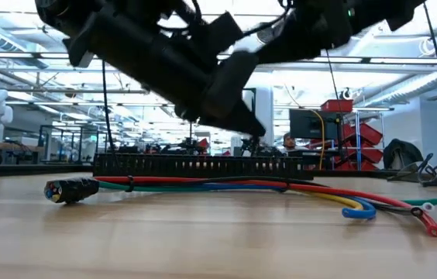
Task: Ziptie cables
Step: Wrap the cable wire using a zip tie
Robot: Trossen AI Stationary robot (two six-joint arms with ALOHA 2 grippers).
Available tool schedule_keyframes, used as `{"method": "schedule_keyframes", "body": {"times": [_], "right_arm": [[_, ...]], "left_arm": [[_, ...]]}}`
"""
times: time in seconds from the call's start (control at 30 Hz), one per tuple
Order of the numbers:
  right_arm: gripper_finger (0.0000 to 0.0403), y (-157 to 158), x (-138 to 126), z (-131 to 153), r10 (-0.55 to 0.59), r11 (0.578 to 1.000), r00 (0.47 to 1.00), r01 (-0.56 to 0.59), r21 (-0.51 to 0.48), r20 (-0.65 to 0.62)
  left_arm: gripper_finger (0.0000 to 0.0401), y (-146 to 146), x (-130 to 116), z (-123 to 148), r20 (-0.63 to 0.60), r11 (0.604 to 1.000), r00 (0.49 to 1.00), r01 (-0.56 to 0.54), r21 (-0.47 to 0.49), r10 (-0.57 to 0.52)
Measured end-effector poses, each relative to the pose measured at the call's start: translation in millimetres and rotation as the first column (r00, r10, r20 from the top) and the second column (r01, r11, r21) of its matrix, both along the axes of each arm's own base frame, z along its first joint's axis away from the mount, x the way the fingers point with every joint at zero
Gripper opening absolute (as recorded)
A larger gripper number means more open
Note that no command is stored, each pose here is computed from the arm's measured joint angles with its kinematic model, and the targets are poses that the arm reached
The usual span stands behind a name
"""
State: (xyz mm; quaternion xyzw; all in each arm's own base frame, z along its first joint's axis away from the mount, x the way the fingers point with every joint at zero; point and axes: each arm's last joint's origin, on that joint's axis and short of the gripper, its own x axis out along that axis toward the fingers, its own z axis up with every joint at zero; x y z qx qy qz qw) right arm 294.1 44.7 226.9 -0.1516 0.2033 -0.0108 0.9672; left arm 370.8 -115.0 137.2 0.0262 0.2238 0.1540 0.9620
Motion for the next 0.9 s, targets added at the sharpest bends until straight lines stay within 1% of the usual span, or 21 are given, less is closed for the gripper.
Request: {"method": "schedule_keyframes", "body": {"times": [0.03, 0.1, 0.17, 0.27, 0.37, 0.4, 0.53, 0.63, 0.7, 0.77, 0.83, 0.9], "right_arm": [[0.0001, -1.2, -0.2, 0.2, -0.008, 1.000, 1.000, 0.008, 0.008, -0.005], [0.0001, -1.7, -2.3, -6.8, -0.009, 1.000, 0.998, 0.010, 0.021, -0.069], [0.0000, -0.1, -4.3, -15.0, 0.040, 0.998, 0.990, -0.031, 0.062, -0.136], [0.0015, 4.0, -2.7, -19.7, 0.126, 0.982, 0.980, -0.100, 0.161, -0.155], [0.0053, 5.8, 1.0, -29.6, 0.152, 0.973, 0.972, -0.115, 0.201, -0.182], [0.0068, 6.4, 3.5, -31.6, 0.155, 0.970, 0.973, -0.117, 0.213, -0.172], [0.0125, 6.6, 11.4, -43.5, 0.157, 0.968, 0.972, -0.116, 0.223, -0.176], [0.0144, 6.1, 15.0, -48.0, 0.158, 0.967, 0.973, -0.117, 0.228, -0.169], [0.0144, 5.0, 16.7, -50.9, 0.154, 0.967, 0.973, -0.113, 0.228, -0.171], [0.0135, 4.4, 16.7, -52.9, 0.152, 0.968, 0.971, -0.109, 0.227, -0.183], [0.0116, 2.8, 17.3, -52.0, 0.150, 0.968, 0.973, -0.108, 0.227, -0.176], [0.0087, 1.1, 17.4, -52.2, 0.149, 0.968, 0.973, -0.106, 0.229, -0.178]], "left_arm": [[0.0001, -0.2, -0.6, -1.1, -0.007, 1.000, 1.000, 0.001, 0.002, -0.001], [0.0001, -0.7, -0.3, -0.2, 0.001, 1.000, 1.000, 0.002, 0.000, -0.002], [0.0001, -0.4, -0.2, 0.1, 0.004, 1.000, 1.000, -0.001, 0.001, 0.001], [0.0001, 0.0, -0.1, 0.1, 0.004, 1.000, 1.000, -0.004, 0.002, 0.004], [0.0001, -0.2, -0.1, 0.1, 0.005, 1.000, 1.000, -0.004, 0.002, 0.004], [0.0001, -0.4, -0.2, 0.1, 0.004, 1.000, 1.000, -0.003, 0.002, 0.003], [0.0001, -0.3, -0.1, 0.2, 0.005, 1.000, 1.000, -0.004, 0.002, 0.004], [0.0001, -0.1, -0.1, 0.2, 0.005, 1.000, 1.000, -0.004, 0.002, 0.004], [0.0001, -0.1, -0.1, 0.2, 0.005, 1.000, 1.000, -0.004, 0.002, 0.004], [0.0001, -0.1, -0.1, 0.2, 0.005, 1.000, 1.000, -0.004, 0.002, 0.004], [0.0001, -0.2, 0.0, 0.4, 0.006, 1.000, 1.000, -0.004, 0.002, 0.004], [0.0001, -0.1, -0.1, 0.3, 0.005, 1.000, 1.000, -0.004, 0.002, 0.004]]}}
